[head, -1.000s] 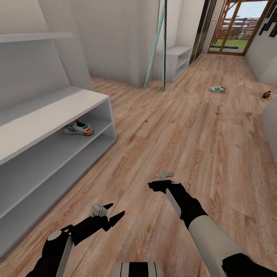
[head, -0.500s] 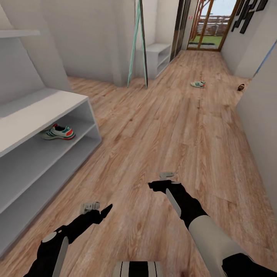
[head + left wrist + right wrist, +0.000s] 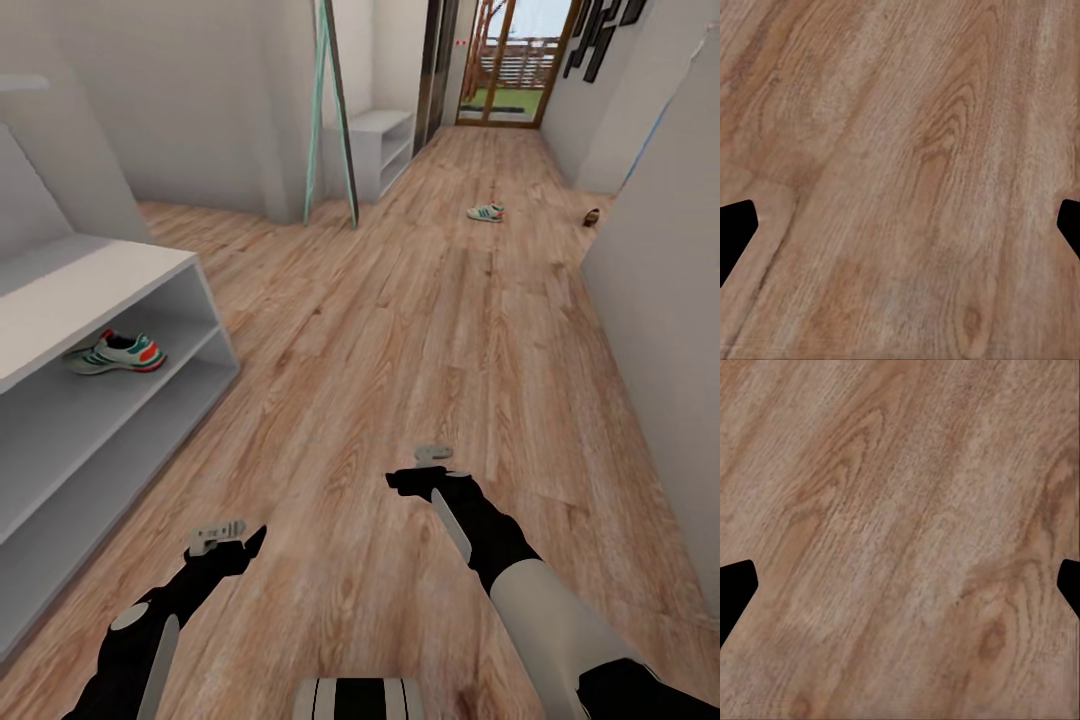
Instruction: Pick up the two gym shoes and the two sandals from the corridor floor and place them onto the hallstand (shoe rack) in the corridor, making sure they are on the rack and not on the floor. Arrange them so the two gym shoes are next to each other and the two sandals are next to each other.
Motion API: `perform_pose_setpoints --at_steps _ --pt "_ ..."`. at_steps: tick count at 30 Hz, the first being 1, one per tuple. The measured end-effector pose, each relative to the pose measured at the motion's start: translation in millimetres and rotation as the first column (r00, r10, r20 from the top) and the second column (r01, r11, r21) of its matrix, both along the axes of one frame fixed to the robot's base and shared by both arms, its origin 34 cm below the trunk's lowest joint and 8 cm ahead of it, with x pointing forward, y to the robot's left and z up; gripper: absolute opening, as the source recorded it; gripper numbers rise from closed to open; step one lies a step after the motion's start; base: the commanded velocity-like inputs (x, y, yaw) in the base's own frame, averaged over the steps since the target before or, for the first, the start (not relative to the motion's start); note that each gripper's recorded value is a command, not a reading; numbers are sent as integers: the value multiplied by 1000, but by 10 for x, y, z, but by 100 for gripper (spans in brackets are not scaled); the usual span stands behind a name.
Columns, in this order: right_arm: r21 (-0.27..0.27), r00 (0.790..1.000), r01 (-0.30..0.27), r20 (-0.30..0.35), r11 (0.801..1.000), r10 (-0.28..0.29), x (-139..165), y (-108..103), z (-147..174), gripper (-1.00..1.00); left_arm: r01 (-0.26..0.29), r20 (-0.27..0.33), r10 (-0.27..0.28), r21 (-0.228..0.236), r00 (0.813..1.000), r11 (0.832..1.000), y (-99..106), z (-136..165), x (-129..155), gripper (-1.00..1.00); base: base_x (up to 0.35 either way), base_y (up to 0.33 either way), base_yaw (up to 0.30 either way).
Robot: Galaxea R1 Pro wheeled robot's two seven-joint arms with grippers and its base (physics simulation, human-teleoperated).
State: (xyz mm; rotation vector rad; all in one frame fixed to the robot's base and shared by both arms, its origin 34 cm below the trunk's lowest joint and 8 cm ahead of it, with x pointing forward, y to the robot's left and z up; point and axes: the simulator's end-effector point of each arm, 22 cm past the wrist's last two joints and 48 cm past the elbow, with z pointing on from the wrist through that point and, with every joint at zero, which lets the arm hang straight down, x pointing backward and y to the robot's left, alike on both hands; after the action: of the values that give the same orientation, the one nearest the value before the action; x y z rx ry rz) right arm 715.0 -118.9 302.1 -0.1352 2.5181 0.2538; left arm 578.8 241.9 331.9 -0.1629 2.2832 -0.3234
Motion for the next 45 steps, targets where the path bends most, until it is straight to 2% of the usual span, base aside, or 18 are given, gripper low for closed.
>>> perform_pose_setpoints --at_steps 25,32,45 --pt "5 1000 3 -1 1000 -3 3 4 5 100 -5 0 5 0 1000 1000 4 1 4 100 14 0 -253" --pt "6 1000 2 0 1000 -2 3 6 6 100 -4 0 4 -1 1000 1000 2 2 5 100 268 0 -231" --pt "9 1000 -2 -3 1000 2 -6 16 0 100 -1 -1 1 4 1000 1000 2 -1 3 100 325 0 -25"
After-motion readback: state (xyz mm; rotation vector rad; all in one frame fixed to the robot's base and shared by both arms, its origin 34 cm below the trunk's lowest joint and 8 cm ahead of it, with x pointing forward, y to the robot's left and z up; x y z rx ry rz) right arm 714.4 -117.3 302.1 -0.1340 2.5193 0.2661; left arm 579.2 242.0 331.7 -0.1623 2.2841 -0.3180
